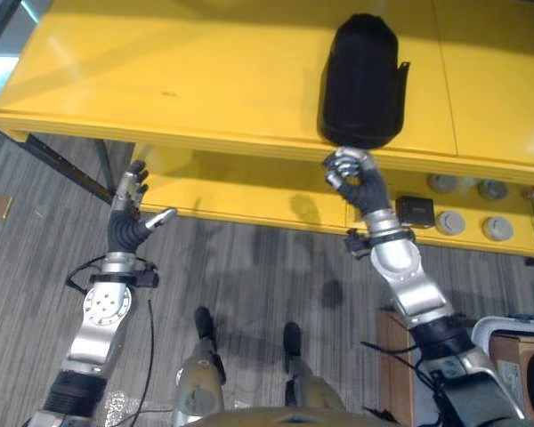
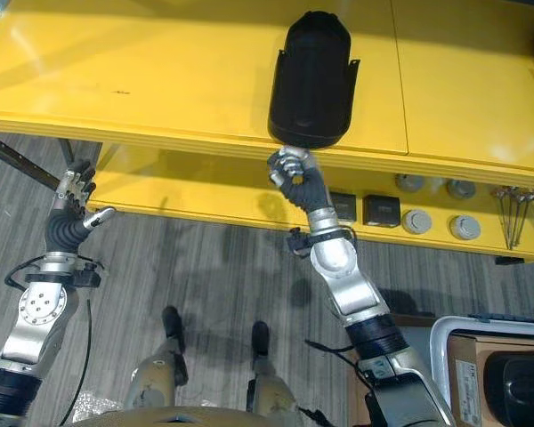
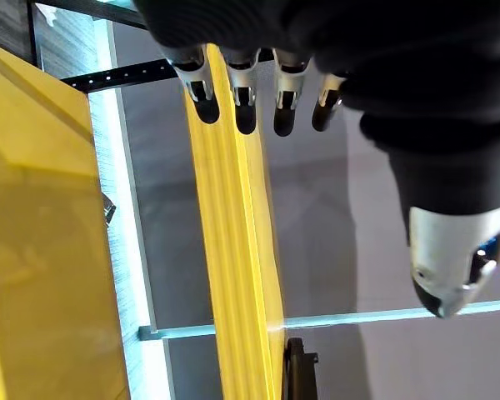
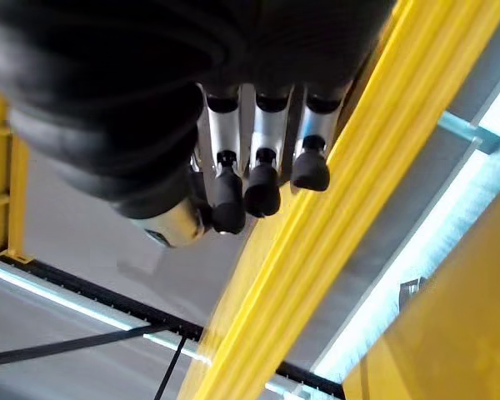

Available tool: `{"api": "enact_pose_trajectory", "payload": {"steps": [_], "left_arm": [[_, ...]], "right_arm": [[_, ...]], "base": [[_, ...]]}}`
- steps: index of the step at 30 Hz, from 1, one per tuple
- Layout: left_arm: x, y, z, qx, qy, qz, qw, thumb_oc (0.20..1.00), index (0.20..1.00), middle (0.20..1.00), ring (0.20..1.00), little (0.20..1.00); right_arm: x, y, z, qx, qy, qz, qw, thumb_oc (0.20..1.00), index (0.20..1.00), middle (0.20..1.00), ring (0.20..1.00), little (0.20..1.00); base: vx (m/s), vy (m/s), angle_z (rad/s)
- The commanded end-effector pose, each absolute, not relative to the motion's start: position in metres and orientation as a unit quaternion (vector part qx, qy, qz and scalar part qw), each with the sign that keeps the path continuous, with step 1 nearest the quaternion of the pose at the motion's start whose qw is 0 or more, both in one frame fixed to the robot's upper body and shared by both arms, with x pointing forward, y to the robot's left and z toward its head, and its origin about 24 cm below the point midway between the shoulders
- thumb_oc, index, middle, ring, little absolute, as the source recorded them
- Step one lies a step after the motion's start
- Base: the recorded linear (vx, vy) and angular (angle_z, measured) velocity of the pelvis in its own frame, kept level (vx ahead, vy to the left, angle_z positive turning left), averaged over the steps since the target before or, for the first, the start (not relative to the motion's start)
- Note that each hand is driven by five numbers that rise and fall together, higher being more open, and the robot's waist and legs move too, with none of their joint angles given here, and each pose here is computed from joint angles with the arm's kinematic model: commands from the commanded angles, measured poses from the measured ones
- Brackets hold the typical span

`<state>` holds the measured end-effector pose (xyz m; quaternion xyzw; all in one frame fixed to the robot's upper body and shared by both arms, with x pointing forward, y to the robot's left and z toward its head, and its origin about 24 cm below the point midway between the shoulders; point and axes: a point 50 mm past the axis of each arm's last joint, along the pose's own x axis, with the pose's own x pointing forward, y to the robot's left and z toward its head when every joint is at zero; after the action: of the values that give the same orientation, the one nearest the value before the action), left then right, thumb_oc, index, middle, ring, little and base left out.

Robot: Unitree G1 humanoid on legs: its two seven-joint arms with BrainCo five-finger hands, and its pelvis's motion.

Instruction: Move parts from the plastic box to the shelf.

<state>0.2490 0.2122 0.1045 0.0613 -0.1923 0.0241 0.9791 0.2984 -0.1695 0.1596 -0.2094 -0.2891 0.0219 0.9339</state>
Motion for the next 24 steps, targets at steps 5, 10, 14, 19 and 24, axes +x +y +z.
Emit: {"api": "enact_pose_trajectory", "payload": {"steps": [5, 10, 14, 19, 24], "left_arm": [[0.253, 0.209, 0.122, 0.065, -0.237, -0.006, 0.969, 1.000, 1.000, 1.000, 1.000, 1.000], [0.253, 0.210, 0.120, 0.063, -0.231, -0.013, 0.971, 1.000, 1.000, 1.000, 1.000, 1.000], [0.253, 0.211, 0.122, 0.066, -0.236, -0.013, 0.970, 1.000, 1.000, 1.000, 1.000, 1.000], [0.254, 0.211, 0.123, 0.062, -0.237, -0.014, 0.969, 1.000, 1.000, 1.000, 1.000, 1.000], [0.256, 0.208, 0.123, 0.053, -0.235, -0.023, 0.970, 1.000, 1.000, 1.000, 1.000, 1.000]], "right_arm": [[0.316, -0.187, 0.203, -0.241, -0.344, -0.021, 0.907, 0.200, 0.200, 0.200, 0.200, 0.200], [0.336, -0.201, 0.217, -0.249, -0.330, -0.050, 0.909, 0.200, 0.200, 0.200, 0.200, 0.200], [0.348, -0.212, 0.231, -0.259, -0.324, -0.071, 0.907, 0.200, 0.200, 0.200, 0.200, 0.200], [0.355, -0.217, 0.245, -0.263, -0.328, -0.087, 0.903, 0.200, 0.200, 0.200, 0.200, 0.200], [0.367, -0.221, 0.255, -0.265, -0.315, -0.102, 0.906, 0.200, 0.200, 0.200, 0.200, 0.200]], "base": [[0.05, -0.021, 0.01], [0.06, -0.012, 0.04], [0.05, -0.010, -0.01], [0.04, -0.010, 0.00], [0.03, 0.013, 0.02]]}}
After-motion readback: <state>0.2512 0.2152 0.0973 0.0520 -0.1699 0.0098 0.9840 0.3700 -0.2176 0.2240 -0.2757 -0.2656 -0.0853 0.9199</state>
